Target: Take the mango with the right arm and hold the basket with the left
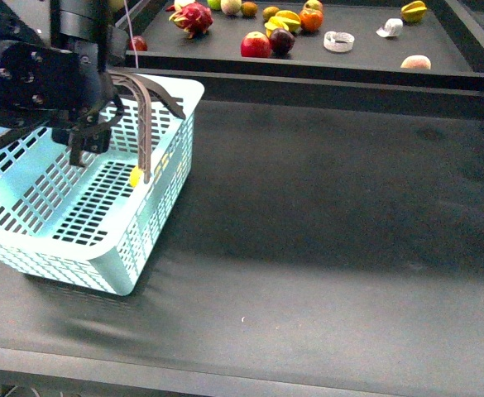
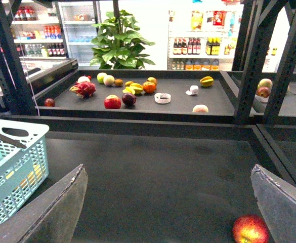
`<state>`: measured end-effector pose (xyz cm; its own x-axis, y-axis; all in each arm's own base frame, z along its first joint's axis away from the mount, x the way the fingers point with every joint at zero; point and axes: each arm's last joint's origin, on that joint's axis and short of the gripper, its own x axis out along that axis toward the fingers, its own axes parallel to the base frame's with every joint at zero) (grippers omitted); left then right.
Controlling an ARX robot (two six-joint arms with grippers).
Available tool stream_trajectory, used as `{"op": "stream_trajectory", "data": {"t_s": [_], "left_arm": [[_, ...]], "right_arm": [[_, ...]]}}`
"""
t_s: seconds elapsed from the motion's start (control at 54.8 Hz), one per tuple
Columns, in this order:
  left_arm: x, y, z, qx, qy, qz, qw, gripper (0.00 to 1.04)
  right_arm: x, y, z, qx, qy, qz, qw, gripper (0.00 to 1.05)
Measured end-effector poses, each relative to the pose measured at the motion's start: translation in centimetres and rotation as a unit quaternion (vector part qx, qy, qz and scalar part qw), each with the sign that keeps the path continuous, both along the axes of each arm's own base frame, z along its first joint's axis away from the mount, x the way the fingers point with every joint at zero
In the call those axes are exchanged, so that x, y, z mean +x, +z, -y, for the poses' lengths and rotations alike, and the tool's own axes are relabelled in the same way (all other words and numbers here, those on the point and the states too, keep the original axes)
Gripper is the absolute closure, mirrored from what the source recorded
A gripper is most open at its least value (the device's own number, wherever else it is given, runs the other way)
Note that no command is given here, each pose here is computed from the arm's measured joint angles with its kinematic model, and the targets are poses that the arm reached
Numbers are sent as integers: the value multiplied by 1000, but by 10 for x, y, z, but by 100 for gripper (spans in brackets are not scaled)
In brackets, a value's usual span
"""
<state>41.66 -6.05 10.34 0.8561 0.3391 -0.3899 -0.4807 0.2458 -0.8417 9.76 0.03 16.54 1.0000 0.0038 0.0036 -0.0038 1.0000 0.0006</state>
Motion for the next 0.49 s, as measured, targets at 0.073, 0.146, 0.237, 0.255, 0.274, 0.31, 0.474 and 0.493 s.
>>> {"op": "stream_trajectory", "data": {"t_s": [0.073, 0.146, 0.237, 0.255, 0.274, 0.31, 0.474, 0.493], "left_arm": [[-13, 12, -10, 4, 4, 12, 1000, 7], [-31, 21, -21, 13, 6, 18, 1000, 9], [-63, 30, -34, 42, 13, 17, 999, 8], [-69, 31, -35, 56, 14, 15, 998, 8], [-77, 34, -37, 74, 15, 16, 997, 8], [-94, 38, -41, 94, 11, 18, 995, 8], [-144, 39, -60, 121, 30, -3, 992, 8], [-149, 39, -62, 123, 33, -6, 992, 8]], "right_arm": [[0, 0, 0, 0, 0, 0, 1000, 8], [0, 0, 0, 0, 0, 0, 1000, 8], [0, 0, 0, 0, 0, 0, 1000, 8], [0, 0, 0, 0, 0, 0, 1000, 8], [0, 0, 0, 0, 0, 0, 1000, 8], [0, 0, 0, 0, 0, 0, 1000, 8], [0, 0, 0, 0, 0, 0, 1000, 8], [0, 0, 0, 0, 0, 0, 1000, 8]]}}
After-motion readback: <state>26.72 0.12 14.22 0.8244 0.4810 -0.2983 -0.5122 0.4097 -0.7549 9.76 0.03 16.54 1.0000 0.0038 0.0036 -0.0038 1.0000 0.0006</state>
